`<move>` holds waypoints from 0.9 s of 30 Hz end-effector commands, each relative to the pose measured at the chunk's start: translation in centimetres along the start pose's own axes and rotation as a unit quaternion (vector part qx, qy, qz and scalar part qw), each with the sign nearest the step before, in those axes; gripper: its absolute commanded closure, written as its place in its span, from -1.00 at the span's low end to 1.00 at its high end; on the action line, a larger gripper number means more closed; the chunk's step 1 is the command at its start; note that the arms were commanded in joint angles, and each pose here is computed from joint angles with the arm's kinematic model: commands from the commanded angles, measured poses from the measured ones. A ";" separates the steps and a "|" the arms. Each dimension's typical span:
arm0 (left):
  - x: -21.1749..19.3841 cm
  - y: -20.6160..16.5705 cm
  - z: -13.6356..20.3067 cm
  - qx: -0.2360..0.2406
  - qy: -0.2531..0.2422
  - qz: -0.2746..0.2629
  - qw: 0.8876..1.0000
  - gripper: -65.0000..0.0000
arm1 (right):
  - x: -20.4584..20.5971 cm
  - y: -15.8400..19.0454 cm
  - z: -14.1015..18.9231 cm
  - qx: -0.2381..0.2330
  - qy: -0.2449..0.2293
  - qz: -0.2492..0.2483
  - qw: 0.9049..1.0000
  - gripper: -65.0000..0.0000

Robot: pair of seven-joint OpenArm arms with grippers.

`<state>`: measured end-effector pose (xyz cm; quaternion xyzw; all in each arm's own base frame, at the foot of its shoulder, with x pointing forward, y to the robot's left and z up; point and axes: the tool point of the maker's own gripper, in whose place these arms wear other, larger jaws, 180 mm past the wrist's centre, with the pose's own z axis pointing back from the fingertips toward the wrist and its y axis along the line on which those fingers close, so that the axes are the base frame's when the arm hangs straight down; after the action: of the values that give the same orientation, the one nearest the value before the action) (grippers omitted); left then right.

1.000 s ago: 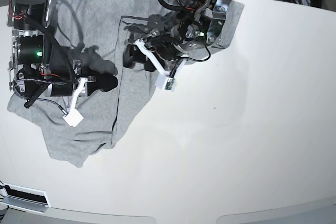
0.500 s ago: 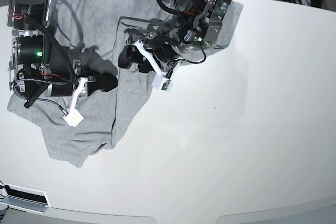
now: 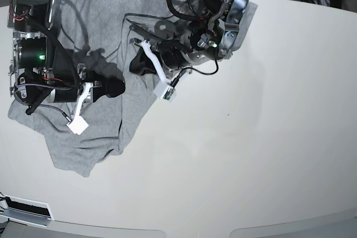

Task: Layout the t-shirt on the table in an organized manner, then fold the t-shirt properly
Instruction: 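Pull the fabric back outward with the left gripper to spread the shirt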

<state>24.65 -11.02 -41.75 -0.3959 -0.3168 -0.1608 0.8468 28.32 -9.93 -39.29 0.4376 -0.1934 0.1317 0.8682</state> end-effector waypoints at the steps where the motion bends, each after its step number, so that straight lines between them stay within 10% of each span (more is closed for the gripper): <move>1: 2.1 -1.1 -0.1 -0.016 -0.029 -0.010 0.999 1.00 | 1.8 0.4 0.7 0.003 -0.021 0.019 1.000 1.00; 15: 9.6 -2.1 3.8 0.042 -0.092 -0.161 0.982 1.00 | 1.7 0.3 0.7 0.000 -0.019 0.019 1.000 1.00; 27: 11.6 6.5 9.6 0.135 -0.049 -0.290 0.946 1.00 | 1.6 0.3 0.7 0.000 -0.015 0.019 1.000 1.00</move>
<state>32.05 0.86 -34.87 -0.1657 -0.4514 -0.3371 0.8094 28.24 -9.94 -39.37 0.4362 -0.1907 0.1333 0.8693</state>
